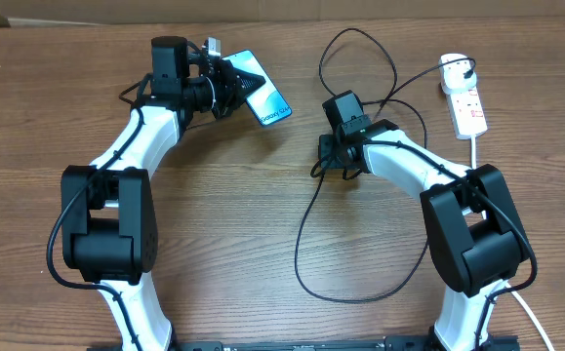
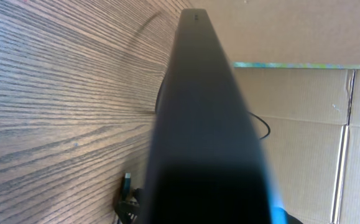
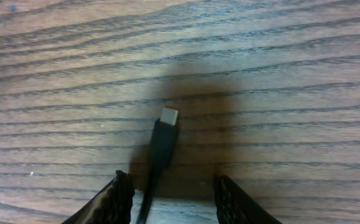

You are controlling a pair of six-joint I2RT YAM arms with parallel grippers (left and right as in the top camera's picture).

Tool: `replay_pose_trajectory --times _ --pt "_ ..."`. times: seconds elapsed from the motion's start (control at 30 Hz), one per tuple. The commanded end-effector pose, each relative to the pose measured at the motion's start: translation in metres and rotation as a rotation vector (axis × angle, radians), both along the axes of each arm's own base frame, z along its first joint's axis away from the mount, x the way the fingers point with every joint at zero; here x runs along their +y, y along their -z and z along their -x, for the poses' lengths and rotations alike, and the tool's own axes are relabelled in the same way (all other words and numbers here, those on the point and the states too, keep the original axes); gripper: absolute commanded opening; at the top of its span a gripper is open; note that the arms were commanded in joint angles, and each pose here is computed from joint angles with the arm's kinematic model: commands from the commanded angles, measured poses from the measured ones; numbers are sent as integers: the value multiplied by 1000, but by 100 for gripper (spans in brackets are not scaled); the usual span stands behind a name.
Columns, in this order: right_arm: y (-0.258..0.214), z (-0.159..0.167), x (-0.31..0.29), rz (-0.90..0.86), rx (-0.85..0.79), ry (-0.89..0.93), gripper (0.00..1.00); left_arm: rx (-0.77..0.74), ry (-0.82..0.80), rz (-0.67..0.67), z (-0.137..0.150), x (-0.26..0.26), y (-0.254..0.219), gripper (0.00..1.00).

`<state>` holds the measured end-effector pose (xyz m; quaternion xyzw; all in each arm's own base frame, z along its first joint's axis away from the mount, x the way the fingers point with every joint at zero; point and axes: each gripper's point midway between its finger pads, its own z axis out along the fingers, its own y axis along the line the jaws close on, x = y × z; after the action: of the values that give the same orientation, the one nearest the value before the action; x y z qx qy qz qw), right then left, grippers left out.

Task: Plug charger to phone and switch on socket
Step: 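Lower the open right gripper over the black cable's USB-C tip, then close the right gripper on the cable just behind the USB-C tip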

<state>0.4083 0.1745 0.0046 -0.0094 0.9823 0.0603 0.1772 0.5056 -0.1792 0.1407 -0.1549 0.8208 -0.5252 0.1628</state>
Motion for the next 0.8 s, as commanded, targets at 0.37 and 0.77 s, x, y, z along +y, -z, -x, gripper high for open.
replay_pose_trajectory --times 0.37,0.77 --pt "20 2 8 -28 50 27 26 -44 17 -2 -2 -4 -11 4" --pt "22 9 7 -30 84 27 4 -44 15 -4 -2 -4 -11 4"
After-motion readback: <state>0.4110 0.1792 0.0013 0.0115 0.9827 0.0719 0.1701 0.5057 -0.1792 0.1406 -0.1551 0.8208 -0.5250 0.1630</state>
